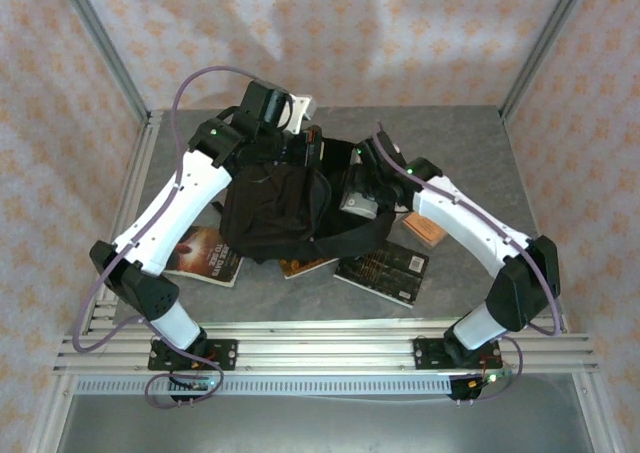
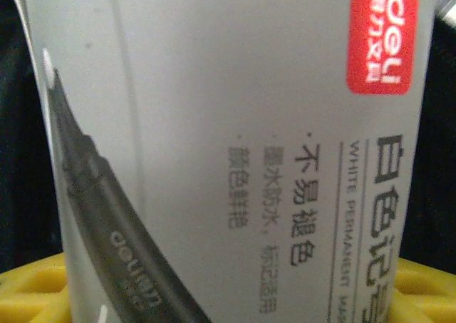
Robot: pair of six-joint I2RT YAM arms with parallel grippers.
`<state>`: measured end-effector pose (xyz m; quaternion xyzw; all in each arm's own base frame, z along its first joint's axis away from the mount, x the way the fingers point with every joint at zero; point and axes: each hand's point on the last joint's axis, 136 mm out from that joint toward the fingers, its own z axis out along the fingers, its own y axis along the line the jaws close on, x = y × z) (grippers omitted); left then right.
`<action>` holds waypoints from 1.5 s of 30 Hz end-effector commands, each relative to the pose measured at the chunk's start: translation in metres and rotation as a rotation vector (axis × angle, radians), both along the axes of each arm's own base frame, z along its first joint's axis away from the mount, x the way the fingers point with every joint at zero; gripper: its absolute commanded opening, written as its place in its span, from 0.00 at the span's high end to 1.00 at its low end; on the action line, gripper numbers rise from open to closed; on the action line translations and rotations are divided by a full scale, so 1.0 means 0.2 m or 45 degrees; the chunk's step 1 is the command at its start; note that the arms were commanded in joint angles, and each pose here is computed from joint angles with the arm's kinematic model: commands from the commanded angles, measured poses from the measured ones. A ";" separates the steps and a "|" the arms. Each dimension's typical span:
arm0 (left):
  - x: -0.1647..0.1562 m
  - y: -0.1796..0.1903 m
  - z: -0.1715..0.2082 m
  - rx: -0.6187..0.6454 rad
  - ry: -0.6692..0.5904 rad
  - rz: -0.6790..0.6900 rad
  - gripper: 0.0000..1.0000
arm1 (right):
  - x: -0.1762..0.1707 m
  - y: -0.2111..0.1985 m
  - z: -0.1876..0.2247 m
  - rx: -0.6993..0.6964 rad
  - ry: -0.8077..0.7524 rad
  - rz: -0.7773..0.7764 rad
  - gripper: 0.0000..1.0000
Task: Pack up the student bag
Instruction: Place the pencil case in the student bag, then pick up the card holder from the center of the table.
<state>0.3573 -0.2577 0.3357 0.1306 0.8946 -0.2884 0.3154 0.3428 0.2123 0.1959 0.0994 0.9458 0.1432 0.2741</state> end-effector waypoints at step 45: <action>0.17 0.41 -0.11 -0.113 -0.036 0.395 1.00 | -0.01 0.01 0.18 -0.042 -0.266 0.030 0.00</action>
